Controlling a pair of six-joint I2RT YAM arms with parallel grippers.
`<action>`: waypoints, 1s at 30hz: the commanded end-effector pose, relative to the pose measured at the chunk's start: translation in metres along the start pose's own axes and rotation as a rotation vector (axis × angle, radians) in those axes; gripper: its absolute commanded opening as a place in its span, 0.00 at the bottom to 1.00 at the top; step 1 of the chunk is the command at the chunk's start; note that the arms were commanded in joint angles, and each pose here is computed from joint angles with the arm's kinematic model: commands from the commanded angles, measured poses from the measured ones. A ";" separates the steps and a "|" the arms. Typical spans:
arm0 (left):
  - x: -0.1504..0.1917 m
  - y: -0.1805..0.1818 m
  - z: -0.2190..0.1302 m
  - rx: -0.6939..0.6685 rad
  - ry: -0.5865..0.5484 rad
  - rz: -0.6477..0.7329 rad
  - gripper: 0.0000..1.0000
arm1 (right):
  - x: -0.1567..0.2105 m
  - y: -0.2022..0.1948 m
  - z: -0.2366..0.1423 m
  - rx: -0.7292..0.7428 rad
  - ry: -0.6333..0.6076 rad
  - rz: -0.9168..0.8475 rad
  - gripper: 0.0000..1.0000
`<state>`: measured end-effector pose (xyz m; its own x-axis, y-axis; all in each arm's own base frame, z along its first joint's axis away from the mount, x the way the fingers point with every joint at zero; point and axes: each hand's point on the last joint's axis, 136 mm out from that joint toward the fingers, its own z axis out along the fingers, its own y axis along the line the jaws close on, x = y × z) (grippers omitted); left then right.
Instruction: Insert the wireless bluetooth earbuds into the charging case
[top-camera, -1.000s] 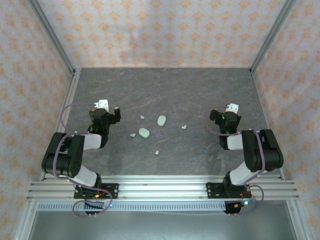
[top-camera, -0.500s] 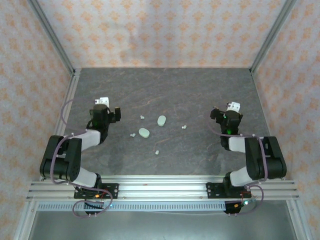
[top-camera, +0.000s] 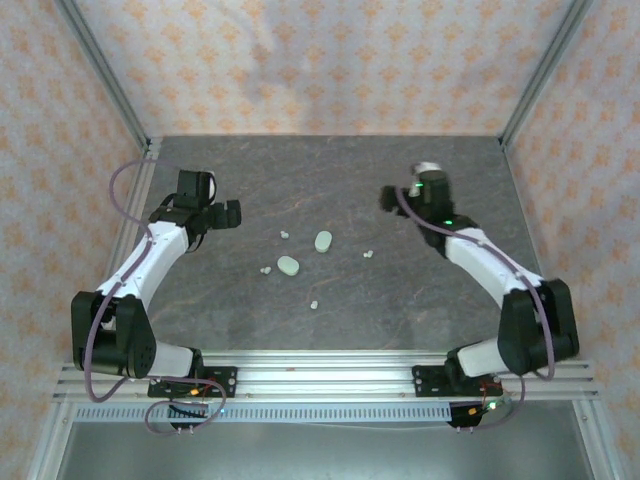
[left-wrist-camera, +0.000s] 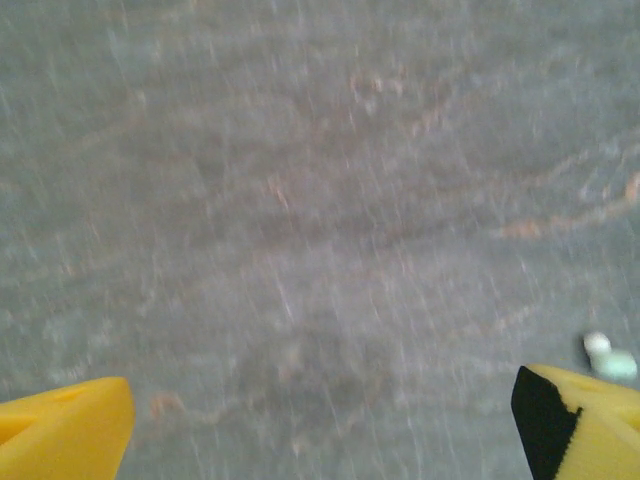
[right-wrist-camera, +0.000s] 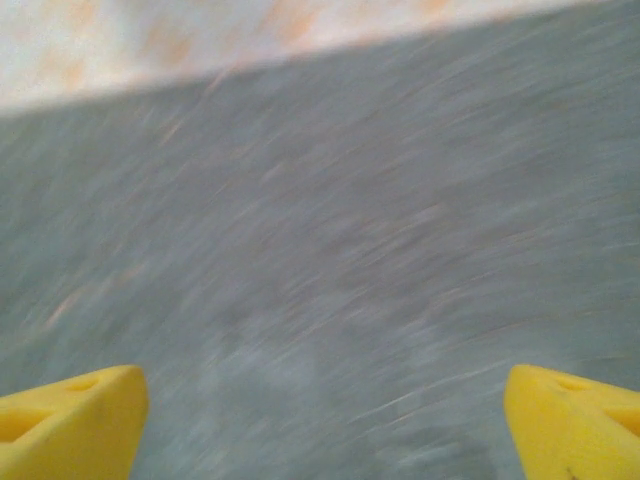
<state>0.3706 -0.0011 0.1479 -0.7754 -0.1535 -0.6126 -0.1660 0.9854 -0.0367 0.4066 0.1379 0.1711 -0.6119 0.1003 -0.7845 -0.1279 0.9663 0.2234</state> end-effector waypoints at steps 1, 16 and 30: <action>0.050 -0.006 -0.008 0.062 0.207 -0.097 0.96 | 0.078 0.073 0.010 -0.125 0.296 -0.197 0.89; 0.097 -0.003 -0.022 0.070 0.279 -0.190 0.96 | 0.184 0.225 0.038 -0.356 0.609 -0.571 0.83; 0.099 -0.007 -0.019 0.102 0.272 -0.162 0.97 | 0.208 0.218 0.059 -0.310 0.672 -0.697 0.82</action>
<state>0.2833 -0.0244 0.1002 -0.8811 -0.3131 -0.3544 -0.2589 0.9465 -0.1925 0.3002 0.3893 0.0285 -0.6496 -0.6635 -0.3712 -0.7386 0.6666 0.1010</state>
